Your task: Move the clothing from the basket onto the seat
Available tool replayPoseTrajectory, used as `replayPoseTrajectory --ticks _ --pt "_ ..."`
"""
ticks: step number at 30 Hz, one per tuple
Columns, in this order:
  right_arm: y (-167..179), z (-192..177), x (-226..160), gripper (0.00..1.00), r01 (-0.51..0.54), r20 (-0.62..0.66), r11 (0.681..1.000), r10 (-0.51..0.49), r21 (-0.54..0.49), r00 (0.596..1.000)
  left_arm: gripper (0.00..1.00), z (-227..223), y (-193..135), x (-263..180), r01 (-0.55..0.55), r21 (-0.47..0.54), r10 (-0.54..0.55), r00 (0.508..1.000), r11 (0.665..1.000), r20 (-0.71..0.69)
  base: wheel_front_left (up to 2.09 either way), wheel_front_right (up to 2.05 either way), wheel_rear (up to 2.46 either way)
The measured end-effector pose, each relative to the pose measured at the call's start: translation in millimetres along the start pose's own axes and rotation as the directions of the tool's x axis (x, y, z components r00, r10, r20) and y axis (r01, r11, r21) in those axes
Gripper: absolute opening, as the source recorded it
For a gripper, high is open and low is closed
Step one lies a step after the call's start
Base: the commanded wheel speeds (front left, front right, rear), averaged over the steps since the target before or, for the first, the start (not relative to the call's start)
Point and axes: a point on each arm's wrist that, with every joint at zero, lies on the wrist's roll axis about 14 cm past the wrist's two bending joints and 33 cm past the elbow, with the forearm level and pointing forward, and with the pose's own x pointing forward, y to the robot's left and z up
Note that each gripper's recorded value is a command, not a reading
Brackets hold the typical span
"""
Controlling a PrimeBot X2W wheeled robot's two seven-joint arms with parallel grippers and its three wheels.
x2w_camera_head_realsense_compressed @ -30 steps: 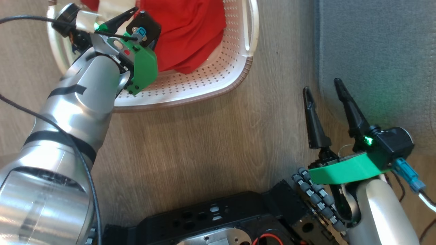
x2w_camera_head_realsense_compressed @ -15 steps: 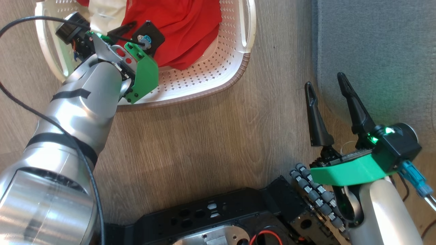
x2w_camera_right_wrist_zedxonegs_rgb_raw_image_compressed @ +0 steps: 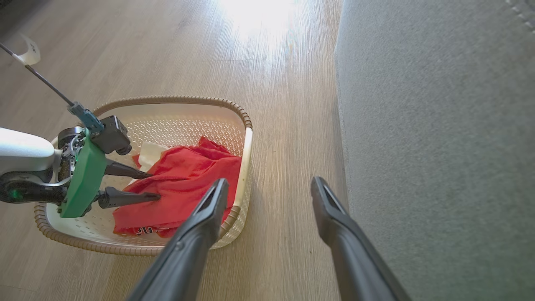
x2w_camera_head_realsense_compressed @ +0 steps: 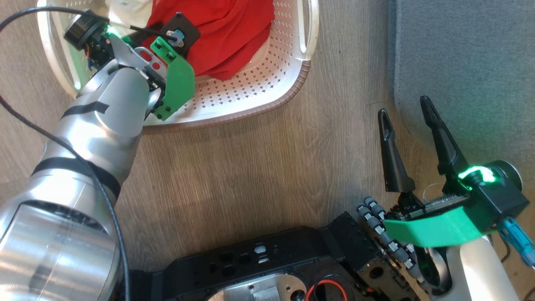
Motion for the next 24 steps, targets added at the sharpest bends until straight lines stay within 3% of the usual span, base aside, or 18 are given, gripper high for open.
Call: replayPoseTrajectory --ticks 2,15,24 --pt "0.5 -0.3 -1.5 1.00 0.000 -0.002 1.000 0.000 0.002 1.000 0.00 -1.7 -0.8 0.4 0.001 -0.012 -0.001 1.000 1.000 -0.008 0.00 0.00 0.00" --pt "3.9 -0.3 3.2 1.00 -0.014 0.003 1.000 0.014 -0.003 1.000 0.00 3.1 1.9 -3.2 -0.010 -0.043 0.012 1.000 0.999 0.029 0.00 0.00 0.00" --pt "4.2 28.1 26.4 1.00 -0.033 0.100 0.999 0.035 -0.025 0.994 0.00 22.9 17.5 -15.3 -0.078 -0.072 0.086 0.991 0.994 0.102 0.00 0.00 0.00"
